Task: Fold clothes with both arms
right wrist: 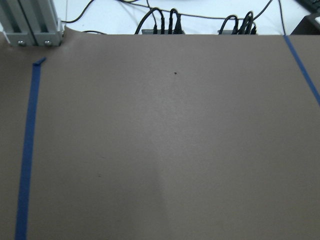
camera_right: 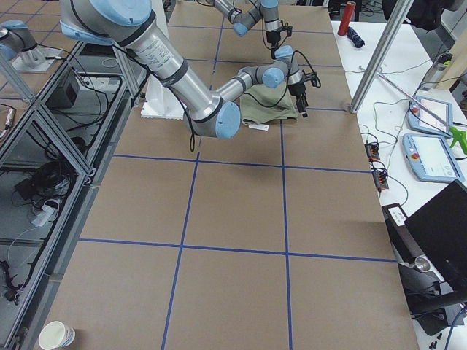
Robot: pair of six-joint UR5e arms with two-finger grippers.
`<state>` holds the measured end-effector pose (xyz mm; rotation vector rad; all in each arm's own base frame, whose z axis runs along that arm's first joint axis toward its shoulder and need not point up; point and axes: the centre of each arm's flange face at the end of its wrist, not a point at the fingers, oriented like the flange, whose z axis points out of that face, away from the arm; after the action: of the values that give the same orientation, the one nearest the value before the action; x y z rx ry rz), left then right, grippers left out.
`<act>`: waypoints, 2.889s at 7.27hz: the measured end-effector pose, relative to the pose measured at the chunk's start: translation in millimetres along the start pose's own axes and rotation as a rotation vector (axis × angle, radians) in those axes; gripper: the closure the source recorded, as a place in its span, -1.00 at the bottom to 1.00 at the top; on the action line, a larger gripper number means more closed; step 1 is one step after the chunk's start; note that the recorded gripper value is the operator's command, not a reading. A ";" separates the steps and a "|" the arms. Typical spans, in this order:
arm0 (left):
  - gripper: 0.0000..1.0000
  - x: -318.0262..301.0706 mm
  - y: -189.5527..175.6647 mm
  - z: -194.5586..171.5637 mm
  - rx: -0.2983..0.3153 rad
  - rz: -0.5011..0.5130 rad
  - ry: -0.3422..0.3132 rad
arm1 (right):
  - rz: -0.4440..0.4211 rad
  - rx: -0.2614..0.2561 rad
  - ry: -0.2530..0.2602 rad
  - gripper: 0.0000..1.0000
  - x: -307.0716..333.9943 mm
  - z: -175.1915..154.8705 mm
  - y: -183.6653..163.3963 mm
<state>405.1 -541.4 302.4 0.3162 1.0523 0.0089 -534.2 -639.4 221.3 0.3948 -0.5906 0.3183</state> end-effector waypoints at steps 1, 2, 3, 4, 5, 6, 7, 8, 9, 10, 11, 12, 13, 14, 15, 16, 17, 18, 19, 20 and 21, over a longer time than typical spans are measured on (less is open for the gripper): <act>-1.00 0.5 -0.1 -0.6 0.000 0.000 0.000 | 0.025 -0.077 -0.046 -1.00 7.4 -9.8 -20.8; -1.00 -3.6 -3.8 -5.9 0.003 0.000 -0.002 | 0.041 -0.165 -0.094 -1.00 28.4 -19.7 -52.2; -1.00 -21.8 -12.1 -22.2 0.003 0.016 -0.011 | 0.023 -0.243 -0.133 -1.00 66.3 -29.0 -87.5; -1.00 -51.4 -21.1 -49.8 -0.004 0.062 -0.034 | -0.031 -0.291 -0.145 -1.00 117.1 -38.5 -116.3; -1.00 -86.6 -31.0 -90.9 -0.009 0.130 -0.087 | -0.113 -0.320 -0.132 -1.00 176.8 -54.3 -142.2; -1.00 -129.1 -41.2 -139.4 -0.018 0.211 -0.167 | -0.199 -0.343 -0.116 -1.00 239.6 -71.1 -166.4; -1.00 -180.5 -53.0 -189.9 -0.041 0.297 -0.259 | -0.287 -0.363 -0.117 -1.00 310.6 -82.3 -187.5; -1.00 -244.9 -60.3 -241.5 -0.080 0.370 -0.345 | -0.358 -0.381 -0.136 -1.00 383.8 -85.2 -198.6; -1.00 -309.8 -55.4 -285.3 -0.120 0.415 -0.401 | -0.413 -0.390 -0.153 -1.00 456.6 -83.4 -195.9; -1.00 -365.1 -36.7 -314.8 -0.153 0.425 -0.427 | -0.444 -0.400 -0.158 -1.00 521.5 -79.3 -178.1; -1.00 -413.0 -2.3 -329.6 -0.187 0.391 -0.440 | -0.440 -0.423 -0.155 -1.00 580.3 -72.0 -143.6; -1.00 -445.3 27.3 -331.7 -0.219 0.343 -0.446 | -0.406 -0.448 -0.158 -1.00 624.9 -68.3 -106.8; -1.00 -469.3 47.6 -333.9 -0.238 0.298 -0.447 | -0.359 -0.470 -0.171 -1.00 661.3 -70.8 -66.8; -1.00 -487.4 62.2 -338.5 -0.244 0.254 -0.443 | -0.318 -0.488 -0.175 -1.00 686.0 -76.8 -29.7; -1.00 -499.7 77.1 -336.6 -0.248 0.197 -0.413 | -0.274 -0.501 -0.168 -1.00 699.6 -82.3 -3.8; -1.00 -505.3 96.4 -331.0 -0.240 0.119 -0.350 | -0.229 -0.501 -0.155 -1.00 707.6 -84.1 11.7; -1.00 -508.8 115.2 -326.0 -0.231 0.059 -0.298 | -0.200 -0.492 -0.141 -1.00 712.7 -83.4 19.8; -1.00 -511.7 125.0 -322.9 -0.226 0.035 -0.276 | -0.183 -0.484 -0.128 -1.00 715.0 -82.3 22.9; -1.00 -513.9 129.9 -321.0 -0.225 0.025 -0.267 | -0.174 -0.482 -0.119 -1.00 716.1 -81.3 24.5; -1.00 -513.1 130.3 -320.9 -0.224 0.025 -0.264 | -0.170 -0.482 -0.116 -1.00 716.6 -80.8 25.1; -1.00 -511.6 128.5 -321.3 -0.222 0.026 -0.264 | -0.169 -0.482 -0.117 -1.00 716.3 -80.7 25.2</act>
<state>-106.7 -418.3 625.5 0.1248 0.7770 0.1042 57.1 -455.0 591.0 -0.0029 -0.7204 -0.0145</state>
